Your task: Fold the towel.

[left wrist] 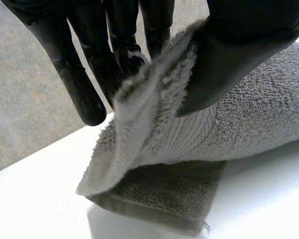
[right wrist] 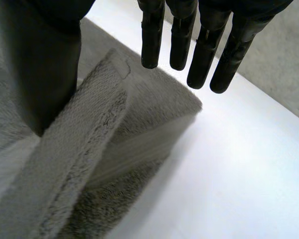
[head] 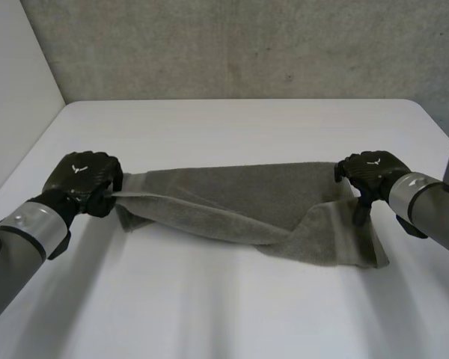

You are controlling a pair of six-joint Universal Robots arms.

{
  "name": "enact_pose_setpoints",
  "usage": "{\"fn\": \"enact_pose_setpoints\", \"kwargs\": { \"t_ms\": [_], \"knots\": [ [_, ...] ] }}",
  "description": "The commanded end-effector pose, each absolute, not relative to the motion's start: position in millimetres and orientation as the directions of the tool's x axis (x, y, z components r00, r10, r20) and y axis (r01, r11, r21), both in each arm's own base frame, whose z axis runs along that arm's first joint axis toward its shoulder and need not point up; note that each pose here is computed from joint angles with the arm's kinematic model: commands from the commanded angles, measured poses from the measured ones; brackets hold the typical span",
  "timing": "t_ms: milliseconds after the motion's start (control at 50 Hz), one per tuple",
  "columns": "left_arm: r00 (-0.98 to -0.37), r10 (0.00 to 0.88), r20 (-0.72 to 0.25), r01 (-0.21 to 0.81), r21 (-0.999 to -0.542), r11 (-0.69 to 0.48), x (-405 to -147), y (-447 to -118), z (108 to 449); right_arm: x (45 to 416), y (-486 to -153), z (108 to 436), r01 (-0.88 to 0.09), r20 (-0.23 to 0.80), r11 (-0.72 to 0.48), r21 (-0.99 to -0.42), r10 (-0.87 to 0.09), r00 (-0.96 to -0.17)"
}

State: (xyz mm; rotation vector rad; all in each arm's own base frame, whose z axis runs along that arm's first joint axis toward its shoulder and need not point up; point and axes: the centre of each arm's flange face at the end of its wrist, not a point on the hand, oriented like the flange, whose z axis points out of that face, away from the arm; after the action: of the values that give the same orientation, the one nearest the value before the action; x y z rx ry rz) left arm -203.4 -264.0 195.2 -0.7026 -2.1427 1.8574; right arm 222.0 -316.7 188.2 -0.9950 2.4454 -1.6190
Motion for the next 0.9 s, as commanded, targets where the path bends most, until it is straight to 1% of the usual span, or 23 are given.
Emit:
{"fn": "enact_pose_setpoints", "kwargs": {
  "t_ms": [20,100,280,340,360,380,420,440,460,480,500,520,540,560,580,600,620,640,660,700,760,840,900],
  "knots": [
    [-0.862,0.485,-0.144,0.209,-0.975,0.081,-202,-256,197,221,-324,166,-0.566,0.346,0.306,-0.765,-0.546,-0.763],
    [-0.863,0.485,-0.145,0.209,-0.975,0.08,-202,-256,198,221,-321,163,-0.589,0.344,0.316,-0.743,-0.575,-0.742],
    [-0.866,0.476,-0.149,0.206,-0.976,0.07,-200,-259,199,222,-317,168,-0.591,0.335,0.324,-0.738,-0.585,-0.739],
    [-0.87,0.469,-0.153,0.204,-0.977,0.059,-199,-262,202,224,-316,186,-0.585,0.337,0.298,-0.755,-0.589,-0.735],
    [-0.87,0.469,-0.153,0.204,-0.977,0.059,-199,-262,202,225,-316,203,-0.572,0.344,0.265,-0.776,-0.582,-0.737],
    [-0.874,0.459,-0.158,0.202,-0.978,0.048,-196,-266,206,225,-316,204,-0.572,0.344,0.265,-0.776,-0.582,-0.737],
    [-0.881,0.442,-0.169,0.198,-0.98,0.021,-192,-270,215,228,-316,249,-0.528,0.365,0.158,-0.835,-0.56,-0.744],
    [-0.887,0.424,-0.185,0.193,-0.981,-0.023,-190,-273,229,228,-316,249,-0.528,0.365,0.157,-0.835,-0.559,-0.744],
    [-0.887,0.424,-0.185,0.193,-0.981,-0.024,-190,-273,229,229,-316,274,-0.502,0.379,0.091,-0.86,-0.543,-0.749],
    [-0.889,0.412,-0.198,0.185,-0.98,-0.071,-189,-275,244,230,-313,301,-0.466,0.388,0.023,-0.884,-0.519,-0.762],
    [-0.893,0.399,-0.206,0.172,-0.978,-0.12,-189,-277,261,230,-313,302,-0.466,0.388,0.022,-0.885,-0.518,-0.762],
    [-0.893,0.399,-0.207,0.172,-0.978,-0.121,-189,-277,262,228,-310,331,-0.417,0.384,-0.045,-0.908,-0.489,-0.783],
    [-0.899,0.388,-0.205,0.147,-0.974,-0.174,-189,-277,281,228,-310,332,-0.417,0.384,-0.046,-0.908,-0.489,-0.783],
    [-0.906,0.377,-0.193,0.11,-0.967,-0.23,-188,-277,303,226,-305,362,-0.363,0.372,-0.113,-0.925,-0.461,-0.806],
    [-0.906,0.377,-0.193,0.11,-0.967,-0.231,-188,-277,303,221,-299,390,-0.31,0.356,-0.176,-0.934,-0.432,-0.829],
    [-0.912,0.372,-0.171,0.065,-0.957,-0.281,-187,-276,325,221,-299,390,-0.31,0.356,-0.177,-0.934,-0.431,-0.829],
    [-0.92,0.364,-0.144,0.021,-0.947,-0.321,-183,-277,346,216,-294,415,-0.265,0.342,-0.235,-0.935,-0.406,-0.848],
    [-0.92,0.364,-0.143,0.02,-0.947,-0.322,-182,-277,346,209,-290,435,-0.242,0.338,-0.279,-0.929,-0.376,-0.863],
    [-0.928,0.355,-0.115,-0.018,-0.937,-0.35,-177,-278,363,209,-290,435,-0.242,0.338,-0.28,-0.929,-0.376,-0.863],
    [-0.936,0.341,-0.09,-0.045,-0.928,-0.369,-169,-280,378,192,-286,463,-0.243,0.352,-0.333,-0.911,-0.319,-0.88],
    [-0.947,0.316,-0.054,-0.074,-0.922,-0.379,-154,-286,398,184,-280,480,-0.252,0.365,-0.351,-0.902,-0.306,-0.879],
    [-0.932,0.361,-0.035,-0.095,-0.937,-0.337,-144,-293,407,182,-280,481,-0.259,0.368,-0.327,-0.909,-0.338,-0.866],
    [-0.922,0.386,-0.024,-0.105,-0.945,-0.31,-142,-296,405,187,-295,465,-0.274,0.368,-0.276,-0.921,-0.39,-0.844]
  ]
}}
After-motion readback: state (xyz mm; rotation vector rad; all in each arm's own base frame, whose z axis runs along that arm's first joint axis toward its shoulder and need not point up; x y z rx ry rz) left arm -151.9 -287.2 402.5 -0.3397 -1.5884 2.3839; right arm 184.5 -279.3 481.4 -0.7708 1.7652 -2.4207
